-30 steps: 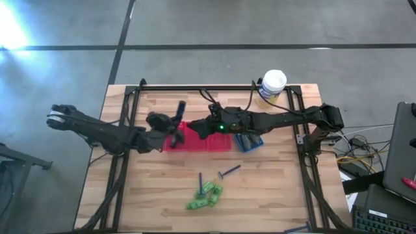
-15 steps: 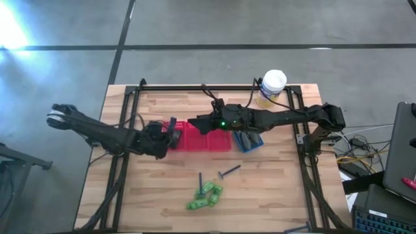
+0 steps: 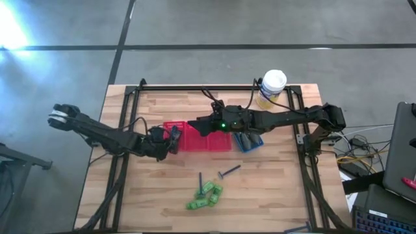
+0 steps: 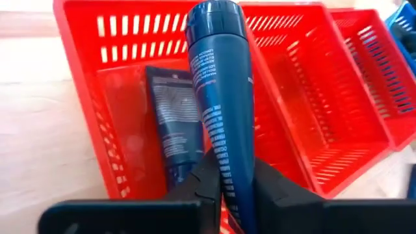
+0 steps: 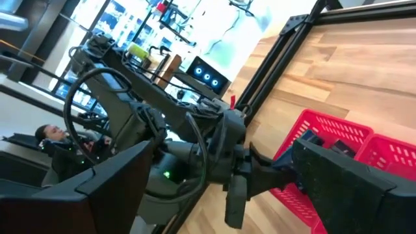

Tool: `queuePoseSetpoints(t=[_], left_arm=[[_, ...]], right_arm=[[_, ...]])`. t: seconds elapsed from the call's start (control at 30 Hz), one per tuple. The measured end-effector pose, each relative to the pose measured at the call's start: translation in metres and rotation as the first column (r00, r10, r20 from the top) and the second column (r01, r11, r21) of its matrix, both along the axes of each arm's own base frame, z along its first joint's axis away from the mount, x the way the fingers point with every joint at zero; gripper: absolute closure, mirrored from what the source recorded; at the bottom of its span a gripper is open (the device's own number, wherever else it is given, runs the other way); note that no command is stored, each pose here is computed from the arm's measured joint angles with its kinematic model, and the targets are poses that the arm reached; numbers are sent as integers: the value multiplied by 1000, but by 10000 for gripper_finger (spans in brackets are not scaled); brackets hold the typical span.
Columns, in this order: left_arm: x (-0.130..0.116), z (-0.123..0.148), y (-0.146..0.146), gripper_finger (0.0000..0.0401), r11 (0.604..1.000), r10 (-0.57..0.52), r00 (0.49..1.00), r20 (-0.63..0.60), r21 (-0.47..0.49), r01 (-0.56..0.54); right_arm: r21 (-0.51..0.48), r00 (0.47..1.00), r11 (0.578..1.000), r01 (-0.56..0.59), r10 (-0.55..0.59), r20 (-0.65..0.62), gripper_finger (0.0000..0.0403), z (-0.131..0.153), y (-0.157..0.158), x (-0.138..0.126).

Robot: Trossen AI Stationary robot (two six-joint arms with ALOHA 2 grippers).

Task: Pick & Place Travel size toiletries
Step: Put the blue shave cream into the left red bin, then put the blue razor into the right red bin

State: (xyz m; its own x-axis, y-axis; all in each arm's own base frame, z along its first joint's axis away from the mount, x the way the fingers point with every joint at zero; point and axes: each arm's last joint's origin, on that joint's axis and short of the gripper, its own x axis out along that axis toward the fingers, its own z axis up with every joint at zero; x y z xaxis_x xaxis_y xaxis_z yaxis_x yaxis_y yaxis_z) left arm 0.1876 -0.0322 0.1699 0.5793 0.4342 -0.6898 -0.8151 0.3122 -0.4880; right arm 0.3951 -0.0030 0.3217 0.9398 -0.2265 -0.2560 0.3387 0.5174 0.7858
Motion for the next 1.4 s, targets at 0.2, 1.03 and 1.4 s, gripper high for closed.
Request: queuePoseSetpoints(t=[0.2, 1.03, 1.4], left_arm=[[-2, -4, 0, 310, 1000, -2, 1000, -7, -19, 1], [10, 59, -31, 256, 840, -417, 903, -102, 336, 426], [8, 58, -38, 256, 850, -423, 903, -76, 310, 425]], right_arm=[[-4, 1000, 1000, 0, 0, 0, 39, 0, 0, 0], [-10, 248, 417, -909, 519, -818, 39, -89, 107, -64], [85, 68, 328, -941, 429, -901, 39, -151, 130, -53]])
